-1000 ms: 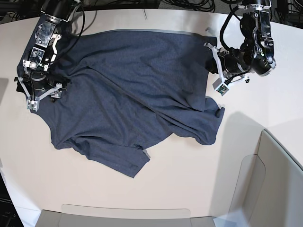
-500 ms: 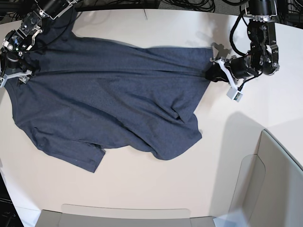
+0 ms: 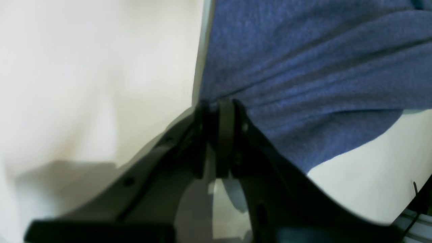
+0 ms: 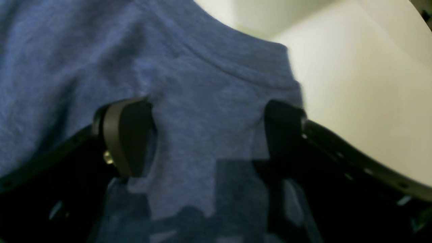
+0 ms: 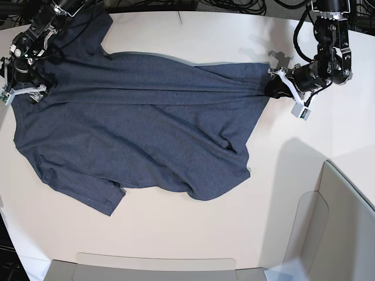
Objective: Layout the t-shirt on the table in an organized manner, then fold the t-shirt properly
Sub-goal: 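Grasp the shoulder edges with both grippers and stretch the shirt apart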
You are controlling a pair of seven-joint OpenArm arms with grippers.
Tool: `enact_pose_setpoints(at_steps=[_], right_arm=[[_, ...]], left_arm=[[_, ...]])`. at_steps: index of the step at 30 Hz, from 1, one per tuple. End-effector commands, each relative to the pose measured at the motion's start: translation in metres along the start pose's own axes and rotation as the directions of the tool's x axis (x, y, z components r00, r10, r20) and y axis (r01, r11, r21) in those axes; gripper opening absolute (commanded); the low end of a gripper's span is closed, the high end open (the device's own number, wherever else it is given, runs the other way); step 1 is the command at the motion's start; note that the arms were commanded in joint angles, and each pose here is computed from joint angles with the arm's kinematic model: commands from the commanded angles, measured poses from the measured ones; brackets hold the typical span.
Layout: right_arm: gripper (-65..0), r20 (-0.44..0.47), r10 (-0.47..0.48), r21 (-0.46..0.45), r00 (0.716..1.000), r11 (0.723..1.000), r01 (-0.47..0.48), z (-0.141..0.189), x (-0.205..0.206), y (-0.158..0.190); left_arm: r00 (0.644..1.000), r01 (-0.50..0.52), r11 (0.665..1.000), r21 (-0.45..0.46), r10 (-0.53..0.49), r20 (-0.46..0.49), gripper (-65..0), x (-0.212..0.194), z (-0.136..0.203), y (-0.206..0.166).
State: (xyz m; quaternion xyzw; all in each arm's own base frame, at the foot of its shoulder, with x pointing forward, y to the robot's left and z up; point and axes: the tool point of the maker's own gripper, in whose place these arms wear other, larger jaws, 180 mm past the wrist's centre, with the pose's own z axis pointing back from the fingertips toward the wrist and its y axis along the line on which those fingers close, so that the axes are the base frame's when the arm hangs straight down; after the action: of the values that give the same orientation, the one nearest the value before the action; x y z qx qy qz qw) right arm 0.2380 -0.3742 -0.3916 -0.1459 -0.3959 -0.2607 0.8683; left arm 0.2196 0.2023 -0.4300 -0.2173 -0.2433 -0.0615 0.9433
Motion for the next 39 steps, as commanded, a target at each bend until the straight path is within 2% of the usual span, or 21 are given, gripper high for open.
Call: enact_pose_setpoints(at_steps=[1,5,12,14,17,26,30,35,39], right_arm=[[-12.9,-0.025,0.033,0.031,0.999,0.999,-0.032,0.0,0.001,0.013],[-12.9,0.041,0.09,0.107,0.995,0.99,-0.094,0.005,0.024,0.052],[-12.9,0.203,0.138,0.187,0.969,0.966,-0.177,0.032,0.076,0.102],[-12.9,0.234,0.141,0.18,0.962,0.966,-0.186,0.039,0.085,0.102],[-12.9,0.227,0.154,0.166,0.962,0.967,-0.194,0.044,0.078,0.095],[-12.9,0.131,0.255,0.118,0.958,0.955,-0.271,0.061,0.026,0.059],[-13.0,0.116,0.287,0.083,0.951,0.951,-0.297,0.076,0.016,0.04],[-13.0,0.133,0.332,0.069,0.934,0.937,-0.343,0.1,0.015,0.033],[-13.0,0.105,0.347,0.072,0.932,0.932,-0.355,0.103,0.004,0.028]], left_arm=[[0.972,0.032,0.994,0.103,-0.007,-0.233,-59.3,-0.054,0.008,0.022],[0.971,0.093,0.991,0.098,-0.068,-0.229,-59.3,-0.051,0.019,0.012],[0.97,0.21,0.974,0.084,-0.197,-0.139,-59.3,-0.013,0.029,-0.014],[0.97,0.217,0.973,0.084,-0.205,-0.131,-59.3,-0.01,0.03,-0.015],[0.978,0.194,0.973,0.128,-0.181,-0.103,-59.3,-0.002,0.039,-0.002],[0.996,0.069,0.943,0.326,-0.085,0.034,-59.3,0.024,0.095,0.058],[0.996,0.059,0.94,0.335,-0.079,0.046,-59.3,0.025,0.099,0.061],[0.996,0.056,0.944,0.326,-0.077,0.052,-59.3,0.026,0.096,0.058],[0.994,0.039,0.949,0.312,-0.068,0.082,-59.3,0.031,0.091,0.053]])
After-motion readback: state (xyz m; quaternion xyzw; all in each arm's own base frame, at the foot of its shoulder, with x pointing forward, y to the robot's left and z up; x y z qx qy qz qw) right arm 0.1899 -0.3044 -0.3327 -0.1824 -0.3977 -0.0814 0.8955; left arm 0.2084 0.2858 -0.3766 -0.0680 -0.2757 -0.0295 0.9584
